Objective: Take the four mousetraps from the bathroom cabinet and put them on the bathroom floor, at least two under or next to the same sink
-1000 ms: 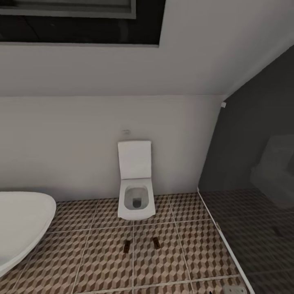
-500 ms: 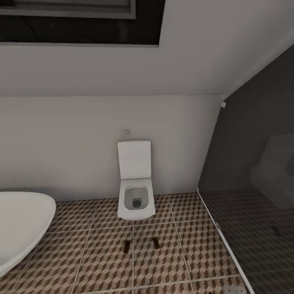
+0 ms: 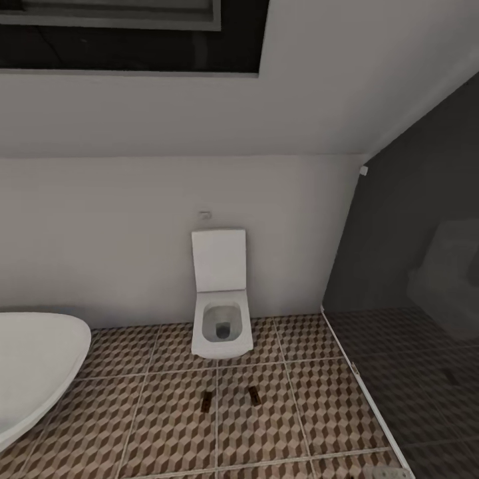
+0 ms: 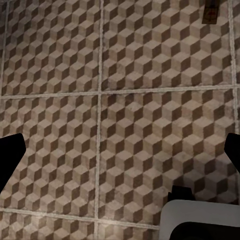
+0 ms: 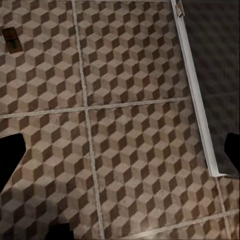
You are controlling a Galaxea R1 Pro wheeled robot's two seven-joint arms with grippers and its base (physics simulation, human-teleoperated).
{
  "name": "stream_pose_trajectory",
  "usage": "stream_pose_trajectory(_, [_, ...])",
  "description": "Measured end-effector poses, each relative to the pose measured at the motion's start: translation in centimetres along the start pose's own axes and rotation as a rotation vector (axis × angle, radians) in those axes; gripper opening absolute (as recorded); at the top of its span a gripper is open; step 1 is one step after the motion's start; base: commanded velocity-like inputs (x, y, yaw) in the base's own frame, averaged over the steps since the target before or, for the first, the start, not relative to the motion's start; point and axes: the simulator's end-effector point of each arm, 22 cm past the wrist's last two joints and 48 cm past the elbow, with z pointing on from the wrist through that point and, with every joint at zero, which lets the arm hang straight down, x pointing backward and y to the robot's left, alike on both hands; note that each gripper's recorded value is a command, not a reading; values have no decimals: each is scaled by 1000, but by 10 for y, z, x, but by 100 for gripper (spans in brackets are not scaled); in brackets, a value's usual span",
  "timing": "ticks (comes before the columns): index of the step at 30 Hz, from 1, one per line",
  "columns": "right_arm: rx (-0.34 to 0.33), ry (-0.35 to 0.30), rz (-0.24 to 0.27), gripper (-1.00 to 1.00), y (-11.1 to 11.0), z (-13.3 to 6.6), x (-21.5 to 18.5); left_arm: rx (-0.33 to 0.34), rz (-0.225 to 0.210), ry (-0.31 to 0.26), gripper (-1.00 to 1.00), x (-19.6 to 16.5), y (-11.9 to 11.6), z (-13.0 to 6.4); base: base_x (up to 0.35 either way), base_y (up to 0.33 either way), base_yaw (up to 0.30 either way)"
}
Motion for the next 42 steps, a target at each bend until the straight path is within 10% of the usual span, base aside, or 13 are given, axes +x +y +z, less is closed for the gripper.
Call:
stream_pose_trajectory(18, [38,56,-94,100,-115,-16,32,-1,-1,1,100,0,0,0,0,0,0])
stream_pose_trajectory(30, [-194,165,-89,100,-49,-47,108,-1,-1,1,100,0,0,0,0,0,0])
stream_pose_trajectory(42, [-125,201,-9,100,57,-64,143,1,0,1,100,0,0,0,0,0,0])
